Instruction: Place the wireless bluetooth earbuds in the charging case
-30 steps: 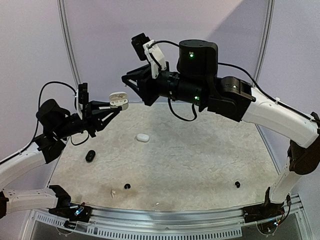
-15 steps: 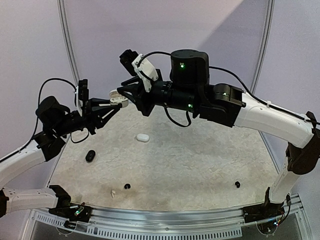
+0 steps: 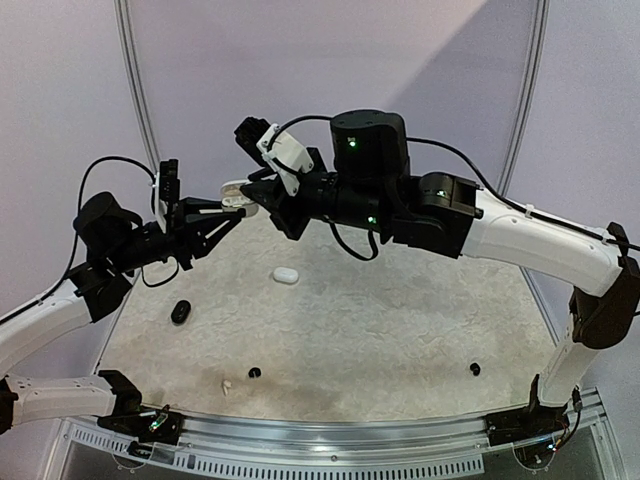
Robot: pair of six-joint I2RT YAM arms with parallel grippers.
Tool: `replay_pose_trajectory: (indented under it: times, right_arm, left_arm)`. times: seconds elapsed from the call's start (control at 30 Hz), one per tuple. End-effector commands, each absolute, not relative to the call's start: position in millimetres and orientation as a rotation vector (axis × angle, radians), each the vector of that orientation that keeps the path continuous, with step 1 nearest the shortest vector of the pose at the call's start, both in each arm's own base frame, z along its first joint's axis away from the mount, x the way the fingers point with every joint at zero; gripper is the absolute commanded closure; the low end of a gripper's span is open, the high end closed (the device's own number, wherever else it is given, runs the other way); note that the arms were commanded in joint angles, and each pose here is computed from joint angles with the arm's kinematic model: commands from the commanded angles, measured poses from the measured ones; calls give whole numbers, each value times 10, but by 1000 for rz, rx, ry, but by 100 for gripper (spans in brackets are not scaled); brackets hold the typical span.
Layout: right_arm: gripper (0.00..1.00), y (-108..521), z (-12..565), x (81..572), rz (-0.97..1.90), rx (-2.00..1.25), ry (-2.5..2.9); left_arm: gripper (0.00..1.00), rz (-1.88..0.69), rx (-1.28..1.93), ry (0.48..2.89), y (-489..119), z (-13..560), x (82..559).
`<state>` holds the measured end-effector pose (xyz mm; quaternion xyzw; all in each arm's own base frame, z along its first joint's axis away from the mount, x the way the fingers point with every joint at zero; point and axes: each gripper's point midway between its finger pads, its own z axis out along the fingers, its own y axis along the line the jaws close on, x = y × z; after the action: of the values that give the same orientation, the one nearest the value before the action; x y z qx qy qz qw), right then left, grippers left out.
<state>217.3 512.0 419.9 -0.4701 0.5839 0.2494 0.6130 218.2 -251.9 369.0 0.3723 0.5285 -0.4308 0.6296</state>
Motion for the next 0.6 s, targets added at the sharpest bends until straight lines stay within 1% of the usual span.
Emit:
replay_pose_trajectory:
  times: [0.0, 0.23, 0.3, 0.57]
  right_arm:
    - [100, 5101, 4033, 2238, 505, -1099, 1382]
    - [100, 5133, 3905, 2224, 491, -1147, 1393]
    - [95, 5142, 3876, 2214, 491, -1161, 1395]
    - [82, 5163, 3797, 2217, 485, -1175, 1409]
  left_arm:
    - [100, -990, 863, 1185, -2520, 3786, 2163]
    - [100, -990, 858, 1184, -2513, 3792, 2160]
    - [100, -988, 858, 1180, -2511, 3800, 2158]
    - [100, -989, 853, 1168, -2507, 3829, 2155]
